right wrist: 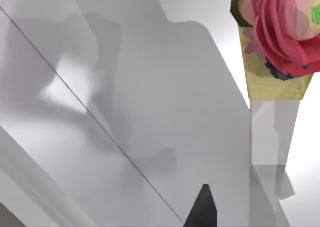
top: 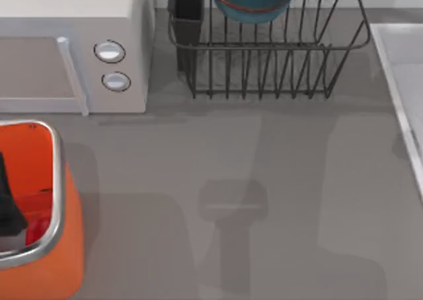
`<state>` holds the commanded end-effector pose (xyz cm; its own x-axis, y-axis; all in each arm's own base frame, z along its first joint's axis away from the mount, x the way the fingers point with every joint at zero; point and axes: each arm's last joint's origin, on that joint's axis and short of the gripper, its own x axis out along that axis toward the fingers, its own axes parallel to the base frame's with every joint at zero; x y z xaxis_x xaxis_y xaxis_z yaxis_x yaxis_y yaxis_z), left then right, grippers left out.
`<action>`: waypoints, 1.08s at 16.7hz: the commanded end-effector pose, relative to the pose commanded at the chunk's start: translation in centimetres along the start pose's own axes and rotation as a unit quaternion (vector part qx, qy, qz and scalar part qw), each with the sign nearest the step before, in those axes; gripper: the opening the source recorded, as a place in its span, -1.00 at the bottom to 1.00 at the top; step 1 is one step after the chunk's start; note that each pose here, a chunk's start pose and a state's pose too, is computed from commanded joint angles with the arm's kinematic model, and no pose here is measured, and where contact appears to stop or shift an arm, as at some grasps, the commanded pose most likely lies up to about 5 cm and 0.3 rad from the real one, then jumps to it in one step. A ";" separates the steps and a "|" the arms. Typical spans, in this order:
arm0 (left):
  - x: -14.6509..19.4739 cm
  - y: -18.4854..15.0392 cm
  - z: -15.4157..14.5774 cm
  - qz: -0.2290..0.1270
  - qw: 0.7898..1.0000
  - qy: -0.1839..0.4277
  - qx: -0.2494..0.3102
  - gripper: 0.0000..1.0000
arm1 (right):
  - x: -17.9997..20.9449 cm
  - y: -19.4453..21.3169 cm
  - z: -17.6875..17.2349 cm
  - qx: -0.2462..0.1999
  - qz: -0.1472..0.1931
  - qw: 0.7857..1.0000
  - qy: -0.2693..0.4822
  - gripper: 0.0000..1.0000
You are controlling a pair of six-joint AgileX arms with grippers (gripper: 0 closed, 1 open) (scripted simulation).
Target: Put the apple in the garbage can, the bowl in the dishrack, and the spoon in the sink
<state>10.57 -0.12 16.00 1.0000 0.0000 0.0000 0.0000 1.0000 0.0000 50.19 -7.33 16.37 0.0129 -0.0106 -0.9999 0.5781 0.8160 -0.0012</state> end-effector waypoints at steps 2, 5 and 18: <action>0.0 0.0 0.0 0.000 1.000 0.000 0.000 1.00 | 0.4 0.0 -0.1 0.000 0.002 1.000 -0.004 -1.00; 0.0 0.0 0.0 0.000 1.000 0.000 0.000 1.00 | 0.5 0.0 -0.1 0.000 0.002 1.000 -0.006 -1.00; 0.0 0.0 0.0 0.000 1.000 0.000 0.000 1.00 | 0.5 0.0 -0.1 0.000 0.002 1.000 -0.006 0.81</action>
<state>10.57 -0.12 16.00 1.0000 0.0000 0.0000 0.0000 1.0000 0.0000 50.14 -7.30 15.90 0.0244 -0.0137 -0.9996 0.5785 0.8157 0.0030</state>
